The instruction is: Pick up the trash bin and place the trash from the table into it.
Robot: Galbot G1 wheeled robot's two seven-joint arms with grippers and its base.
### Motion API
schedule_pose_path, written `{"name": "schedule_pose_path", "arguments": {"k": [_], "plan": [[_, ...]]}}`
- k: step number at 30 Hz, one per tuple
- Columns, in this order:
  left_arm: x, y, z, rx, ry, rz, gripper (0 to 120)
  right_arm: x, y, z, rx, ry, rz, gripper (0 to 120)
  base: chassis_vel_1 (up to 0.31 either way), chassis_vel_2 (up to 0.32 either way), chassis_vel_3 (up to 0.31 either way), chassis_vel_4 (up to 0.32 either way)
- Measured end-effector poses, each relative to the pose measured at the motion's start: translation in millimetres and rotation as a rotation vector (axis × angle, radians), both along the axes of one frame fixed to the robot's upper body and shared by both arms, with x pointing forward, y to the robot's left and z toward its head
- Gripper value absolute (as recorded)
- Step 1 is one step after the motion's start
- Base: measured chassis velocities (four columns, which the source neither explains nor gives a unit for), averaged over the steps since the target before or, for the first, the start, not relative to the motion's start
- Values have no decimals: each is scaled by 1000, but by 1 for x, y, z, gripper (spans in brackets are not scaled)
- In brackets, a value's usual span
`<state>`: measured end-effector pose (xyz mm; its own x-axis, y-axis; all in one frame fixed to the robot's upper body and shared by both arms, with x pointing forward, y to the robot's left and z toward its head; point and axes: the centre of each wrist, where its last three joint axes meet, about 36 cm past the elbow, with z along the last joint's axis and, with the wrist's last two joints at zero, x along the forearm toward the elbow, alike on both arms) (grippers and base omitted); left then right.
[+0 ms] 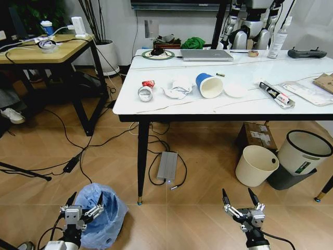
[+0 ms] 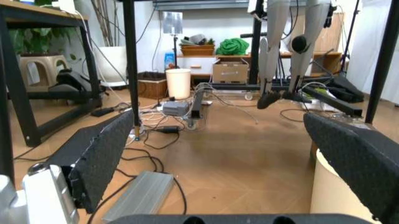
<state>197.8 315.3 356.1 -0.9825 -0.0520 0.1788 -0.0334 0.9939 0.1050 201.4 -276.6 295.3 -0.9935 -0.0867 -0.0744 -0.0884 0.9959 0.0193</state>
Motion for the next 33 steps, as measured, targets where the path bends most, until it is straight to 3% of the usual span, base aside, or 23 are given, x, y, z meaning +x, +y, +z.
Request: {"name": "schedule_pose_path", "arguments": {"k": [13,20,29,33], "plan": [[-6,14,-9,-7,37,56,100,12,1,-13,21,-15,0,100,0,0,0,0],[-7,31,-10,-24,93,129,100,24,4,-15,33,-33,5,100,0,0,0,0],[-10,82,-53,-38,279,271,100,29,7,-22,52,-38,14,100,0,0,0,0],[0,90,-62,-54,295,287,100,26,7,-28,53,-36,18,100,0,0,0,0]]}}
